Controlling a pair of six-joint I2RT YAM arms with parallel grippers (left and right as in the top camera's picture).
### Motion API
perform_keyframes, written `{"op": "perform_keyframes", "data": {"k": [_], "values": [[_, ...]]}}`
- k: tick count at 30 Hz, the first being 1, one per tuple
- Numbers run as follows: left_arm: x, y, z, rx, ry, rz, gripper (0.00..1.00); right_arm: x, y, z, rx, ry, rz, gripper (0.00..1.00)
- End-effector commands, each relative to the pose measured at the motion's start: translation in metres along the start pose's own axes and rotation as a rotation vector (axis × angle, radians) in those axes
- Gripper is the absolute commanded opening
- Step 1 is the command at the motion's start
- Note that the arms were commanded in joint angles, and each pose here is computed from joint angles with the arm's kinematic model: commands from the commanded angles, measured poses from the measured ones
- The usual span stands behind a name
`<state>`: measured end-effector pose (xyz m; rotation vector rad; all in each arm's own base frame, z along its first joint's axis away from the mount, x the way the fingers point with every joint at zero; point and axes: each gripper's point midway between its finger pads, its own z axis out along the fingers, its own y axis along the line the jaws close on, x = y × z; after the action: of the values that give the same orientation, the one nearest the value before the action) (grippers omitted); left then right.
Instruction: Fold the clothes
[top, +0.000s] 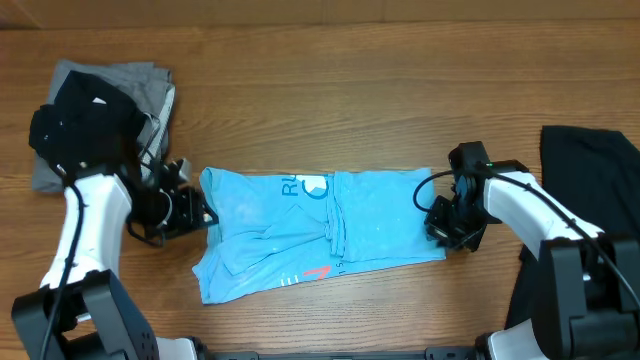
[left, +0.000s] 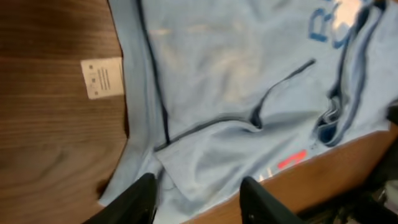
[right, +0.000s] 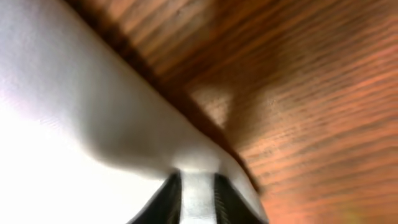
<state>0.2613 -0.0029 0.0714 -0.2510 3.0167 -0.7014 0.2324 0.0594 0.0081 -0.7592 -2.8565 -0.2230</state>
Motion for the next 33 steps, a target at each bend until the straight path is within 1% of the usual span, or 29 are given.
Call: {"op": "perform_keyframes", "data": {"k": [1, 3, 4, 7, 13, 15, 17, 20, 23, 28, 31, 33], "values": [[0.017, 0.018, 0.028, -0.035, 0.010, -0.035, 0.51, -0.011, 0.009, -0.031, -0.042, -0.104, -0.038, 0.34], [0.024, 0.026, 0.042, -0.045, 0.008, -0.051, 0.54, -0.011, 0.012, -0.042, -0.062, -0.133, -0.052, 0.37], [0.028, 0.029, 0.050, -0.046, 0.006, -0.052, 0.54, -0.011, 0.013, -0.047, -0.071, -0.146, -0.055, 0.37], [0.035, 0.035, 0.065, -0.042, -0.013, -0.062, 0.60, -0.008, 0.016, -0.057, -0.101, -0.172, -0.080, 0.38], [0.034, 0.034, 0.081, 0.004, -0.072, -0.038, 0.79, -0.005, 0.022, -0.065, -0.142, -0.183, -0.103, 0.38], [0.033, 0.035, 0.083, 0.004, -0.081, -0.033, 0.88, -0.005, 0.026, -0.065, -0.159, -0.180, -0.129, 0.38], [0.032, 0.035, 0.083, 0.004, -0.085, -0.031, 0.89, -0.005, 0.026, -0.065, -0.160, -0.182, -0.129, 0.38], [0.030, 0.034, 0.084, 0.013, -0.092, -0.027, 0.85, -0.007, 0.028, -0.066, -0.165, -0.190, -0.136, 0.38], [0.030, 0.032, 0.088, 0.028, -0.087, -0.024, 0.79, -0.008, 0.030, -0.066, -0.173, -0.195, -0.157, 0.38], [0.037, 0.024, 0.108, 0.041, -0.019, 0.012, 0.69, -0.009, 0.031, -0.067, -0.178, -0.202, -0.159, 0.38], [0.039, 0.020, 0.118, 0.042, 0.006, 0.016, 0.59, -0.009, 0.031, -0.067, -0.177, -0.202, -0.162, 0.38], [0.040, 0.019, 0.120, 0.042, 0.014, 0.019, 0.48, -0.009, 0.031, -0.067, -0.178, -0.201, -0.162, 0.38]]}}
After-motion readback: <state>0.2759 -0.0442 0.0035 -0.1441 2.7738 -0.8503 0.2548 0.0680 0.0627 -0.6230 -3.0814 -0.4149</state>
